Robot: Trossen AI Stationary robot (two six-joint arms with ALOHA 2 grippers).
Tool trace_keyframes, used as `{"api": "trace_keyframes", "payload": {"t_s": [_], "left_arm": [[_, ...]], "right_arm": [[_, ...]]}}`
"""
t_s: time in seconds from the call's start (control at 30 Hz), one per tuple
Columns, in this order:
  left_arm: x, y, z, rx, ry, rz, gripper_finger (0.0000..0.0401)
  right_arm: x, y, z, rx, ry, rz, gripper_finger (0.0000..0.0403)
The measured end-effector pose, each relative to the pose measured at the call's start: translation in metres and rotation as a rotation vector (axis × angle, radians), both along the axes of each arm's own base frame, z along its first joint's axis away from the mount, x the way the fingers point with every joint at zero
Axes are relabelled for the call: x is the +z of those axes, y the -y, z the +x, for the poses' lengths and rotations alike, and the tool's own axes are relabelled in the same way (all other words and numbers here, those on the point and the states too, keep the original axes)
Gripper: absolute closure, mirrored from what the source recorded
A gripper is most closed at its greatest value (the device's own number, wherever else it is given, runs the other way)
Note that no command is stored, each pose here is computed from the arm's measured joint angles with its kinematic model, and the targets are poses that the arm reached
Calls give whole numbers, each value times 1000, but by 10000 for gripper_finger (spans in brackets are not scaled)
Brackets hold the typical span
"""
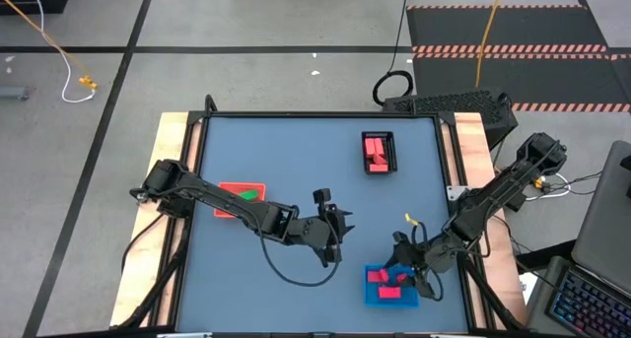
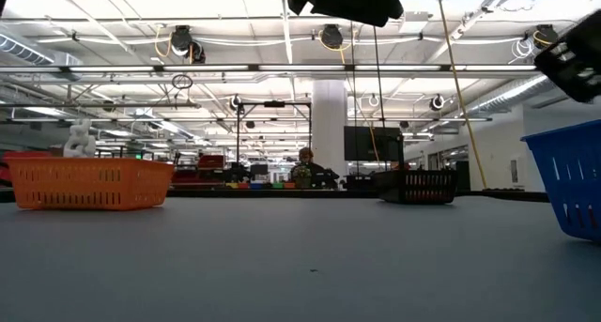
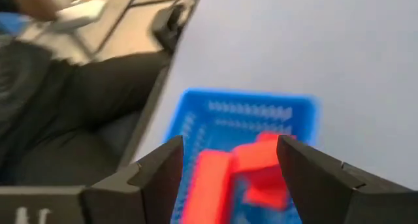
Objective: Sort & place blocks by color
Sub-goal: Put the red block into the blue bin
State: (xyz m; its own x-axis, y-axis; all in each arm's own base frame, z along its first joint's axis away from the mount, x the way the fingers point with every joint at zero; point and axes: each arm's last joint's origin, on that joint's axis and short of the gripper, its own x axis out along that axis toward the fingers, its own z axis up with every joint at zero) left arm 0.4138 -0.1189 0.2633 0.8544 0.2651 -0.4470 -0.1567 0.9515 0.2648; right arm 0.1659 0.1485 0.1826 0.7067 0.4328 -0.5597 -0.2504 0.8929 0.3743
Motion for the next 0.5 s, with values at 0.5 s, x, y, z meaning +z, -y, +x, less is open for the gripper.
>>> {"api": "trace_keyframes", "payload": {"t_s": [0.5], "left_arm": [[0,0,0,-1,-1,1,247]], "right_arm": [[0,11,9,-105,-2,6,172]]}}
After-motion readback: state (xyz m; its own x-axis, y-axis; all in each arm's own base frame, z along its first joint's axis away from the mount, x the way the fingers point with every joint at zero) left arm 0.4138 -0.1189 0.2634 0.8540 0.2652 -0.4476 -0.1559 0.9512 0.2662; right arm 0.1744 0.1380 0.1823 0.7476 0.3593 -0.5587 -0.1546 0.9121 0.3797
